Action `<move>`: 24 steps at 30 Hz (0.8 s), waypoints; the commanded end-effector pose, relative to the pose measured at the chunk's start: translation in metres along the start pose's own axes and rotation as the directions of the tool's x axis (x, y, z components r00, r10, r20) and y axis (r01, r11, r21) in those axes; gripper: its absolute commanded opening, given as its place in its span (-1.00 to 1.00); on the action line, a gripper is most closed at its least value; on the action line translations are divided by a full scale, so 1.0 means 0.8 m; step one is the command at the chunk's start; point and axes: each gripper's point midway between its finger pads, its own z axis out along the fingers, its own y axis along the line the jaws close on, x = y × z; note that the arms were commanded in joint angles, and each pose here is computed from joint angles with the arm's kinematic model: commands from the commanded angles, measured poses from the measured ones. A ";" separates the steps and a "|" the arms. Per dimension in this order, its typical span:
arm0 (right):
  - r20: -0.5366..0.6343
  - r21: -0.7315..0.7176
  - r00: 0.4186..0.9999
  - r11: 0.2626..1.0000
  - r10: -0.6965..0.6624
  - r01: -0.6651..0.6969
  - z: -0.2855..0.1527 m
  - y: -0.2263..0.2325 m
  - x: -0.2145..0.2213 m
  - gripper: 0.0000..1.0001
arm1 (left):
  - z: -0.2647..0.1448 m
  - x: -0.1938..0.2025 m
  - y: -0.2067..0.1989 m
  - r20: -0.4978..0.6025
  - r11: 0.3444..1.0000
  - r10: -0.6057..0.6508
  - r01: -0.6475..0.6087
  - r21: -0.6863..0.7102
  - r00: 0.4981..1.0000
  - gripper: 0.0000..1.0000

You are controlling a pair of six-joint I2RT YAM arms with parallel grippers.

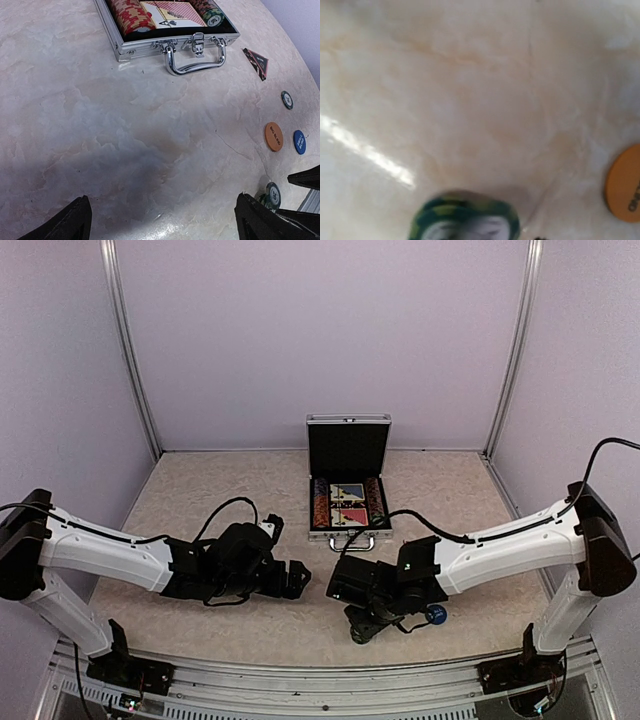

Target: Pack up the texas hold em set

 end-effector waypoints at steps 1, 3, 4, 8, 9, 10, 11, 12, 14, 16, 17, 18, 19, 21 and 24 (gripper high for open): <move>0.025 -0.019 0.999 0.999 -0.025 0.026 -0.003 0.009 -0.014 -0.09 | -0.002 -0.007 -0.004 0.016 1.000 0.003 -0.003 0.004 1.000 0.98; 0.021 -0.025 0.999 0.999 -0.023 0.024 -0.001 0.010 -0.012 -0.09 | -0.002 -0.007 -0.004 0.016 1.000 0.003 -0.003 0.005 1.000 0.98; 0.018 -0.027 1.000 0.999 -0.024 0.024 0.000 0.010 -0.011 -0.08 | -0.002 -0.007 -0.004 0.016 1.000 0.002 -0.002 0.006 1.000 0.98; 0.012 -0.020 1.000 0.999 -0.024 0.025 0.002 0.008 -0.008 -0.08 | 0.000 -0.009 -0.006 0.017 1.000 0.004 -0.004 0.009 1.000 0.98; 0.017 -0.013 1.000 1.000 -0.019 0.020 0.000 0.006 -0.009 -0.07 | 0.000 -0.010 -0.007 0.017 1.000 0.004 -0.004 0.010 1.000 0.98; 0.021 -0.004 1.000 1.000 -0.012 0.012 -0.001 0.002 -0.010 -0.07 | 0.000 -0.010 -0.007 0.018 1.000 0.003 -0.003 0.011 1.000 0.98; 0.024 0.004 1.000 1.000 -0.003 0.003 -0.002 -0.002 -0.012 -0.06 | 0.001 -0.009 -0.007 0.016 1.000 0.005 -0.006 0.011 1.000 0.98; 0.030 0.007 0.999 1.000 0.014 -0.014 -0.003 -0.008 -0.015 -0.06 | 0.001 -0.010 -0.007 0.017 1.000 0.005 -0.005 0.011 1.000 0.98; 0.032 0.011 0.999 0.999 0.037 -0.037 -0.004 -0.018 -0.018 -0.03 | 0.002 -0.009 -0.007 0.014 1.000 0.006 -0.006 0.010 1.000 0.98; 0.031 0.024 0.997 0.998 0.064 -0.064 -0.002 -0.029 -0.020 -0.01 | 0.002 -0.008 -0.007 0.013 1.000 0.005 -0.005 0.010 1.000 0.98; 0.031 0.029 0.996 0.996 0.078 -0.079 -0.001 -0.035 -0.021 -0.01 | 0.003 -0.007 -0.006 0.013 1.000 0.004 -0.005 0.009 1.000 0.98; 0.030 0.036 0.995 0.995 0.091 -0.092 0.002 -0.040 -0.022 -0.01 | 0.003 -0.006 -0.006 0.011 1.000 0.003 -0.003 0.010 1.000 0.98; 0.028 0.042 0.994 0.994 0.102 -0.104 0.005 -0.046 -0.022 -0.01 | 0.003 -0.006 -0.006 0.011 1.000 0.002 -0.002 0.011 1.000 0.98; 0.025 0.050 0.992 0.991 0.121 -0.123 0.011 -0.055 -0.023 -0.01 | 0.004 -0.003 -0.004 0.007 1.000 0.002 -0.002 0.010 1.000 0.98; 0.020 0.061 0.990 0.988 0.138 -0.139 0.020 -0.063 -0.023 -0.01 | 0.004 0.000 -0.003 0.003 1.000 -0.002 0.002 0.010 1.000 0.98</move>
